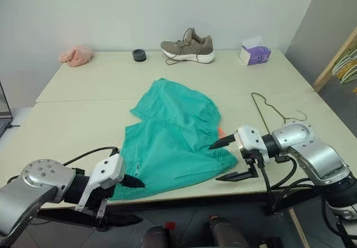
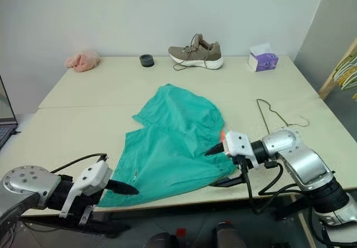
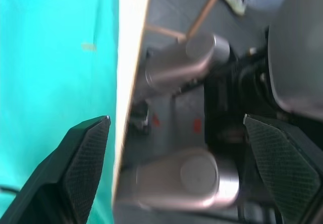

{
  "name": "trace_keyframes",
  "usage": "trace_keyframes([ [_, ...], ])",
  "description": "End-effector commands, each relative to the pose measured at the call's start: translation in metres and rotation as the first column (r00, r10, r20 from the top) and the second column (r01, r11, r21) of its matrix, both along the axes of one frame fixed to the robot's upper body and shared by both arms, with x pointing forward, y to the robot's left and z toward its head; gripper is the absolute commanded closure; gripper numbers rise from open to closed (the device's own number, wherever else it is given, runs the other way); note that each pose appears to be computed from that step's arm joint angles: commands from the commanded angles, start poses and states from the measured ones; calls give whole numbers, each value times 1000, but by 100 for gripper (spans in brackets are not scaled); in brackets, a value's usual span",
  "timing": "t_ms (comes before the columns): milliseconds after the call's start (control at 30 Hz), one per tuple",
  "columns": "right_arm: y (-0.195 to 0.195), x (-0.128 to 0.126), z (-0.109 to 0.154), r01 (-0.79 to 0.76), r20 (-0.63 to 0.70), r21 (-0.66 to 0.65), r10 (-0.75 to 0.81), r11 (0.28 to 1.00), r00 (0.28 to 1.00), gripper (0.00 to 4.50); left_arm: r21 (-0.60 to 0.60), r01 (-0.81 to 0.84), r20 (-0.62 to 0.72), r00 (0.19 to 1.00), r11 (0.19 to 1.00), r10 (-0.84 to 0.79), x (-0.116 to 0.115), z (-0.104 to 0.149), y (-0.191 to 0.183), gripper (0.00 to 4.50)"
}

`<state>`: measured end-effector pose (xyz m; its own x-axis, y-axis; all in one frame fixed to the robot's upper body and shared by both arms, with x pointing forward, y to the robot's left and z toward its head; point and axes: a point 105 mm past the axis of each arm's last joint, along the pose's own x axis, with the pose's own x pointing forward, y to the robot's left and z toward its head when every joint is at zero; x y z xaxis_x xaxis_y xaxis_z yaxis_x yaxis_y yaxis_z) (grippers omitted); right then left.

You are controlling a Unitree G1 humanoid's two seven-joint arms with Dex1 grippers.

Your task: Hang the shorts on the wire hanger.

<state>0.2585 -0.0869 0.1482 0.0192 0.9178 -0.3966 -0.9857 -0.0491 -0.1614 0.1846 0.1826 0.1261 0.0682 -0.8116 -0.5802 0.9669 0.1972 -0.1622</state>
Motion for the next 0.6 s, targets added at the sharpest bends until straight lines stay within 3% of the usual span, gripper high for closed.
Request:
trace_keyframes([
  [33,-3,11,23,131,13,122,-134,984,991,0,-5,-84,97,992,996,84,22,14,12,4],
  [167,-23,43,34,363,31,226,-379,904,925,0,-97,-218,318,918,971,238,68,31,15,4],
  [267,-56,69,31,590,21,257,-615,765,788,0,-210,-227,412,862,951,296,88,50,-1,4],
  [300,-71,77,25,675,23,243,-700,696,713,0,-234,-218,419,857,947,301,90,54,-6,4],
  [367,-114,92,5,848,38,194,-867,493,496,0,-238,-186,446,851,953,277,95,55,-16,4],
  [400,-127,95,-2,884,47,182,-902,431,430,0,-233,-174,456,849,957,266,97,55,-20,4],
  [467,-143,98,-10,919,77,174,-935,355,347,0,-222,-152,472,847,963,243,99,54,-24,4],
  [533,-166,102,-27,970,3,114,-976,215,216,0,-241,-109,470,856,964,214,101,59,-34,4],
  [600,-181,105,-35,987,-11,99,-991,130,132,0,-246,-47,465,871,968,161,101,63,-45,4],
])
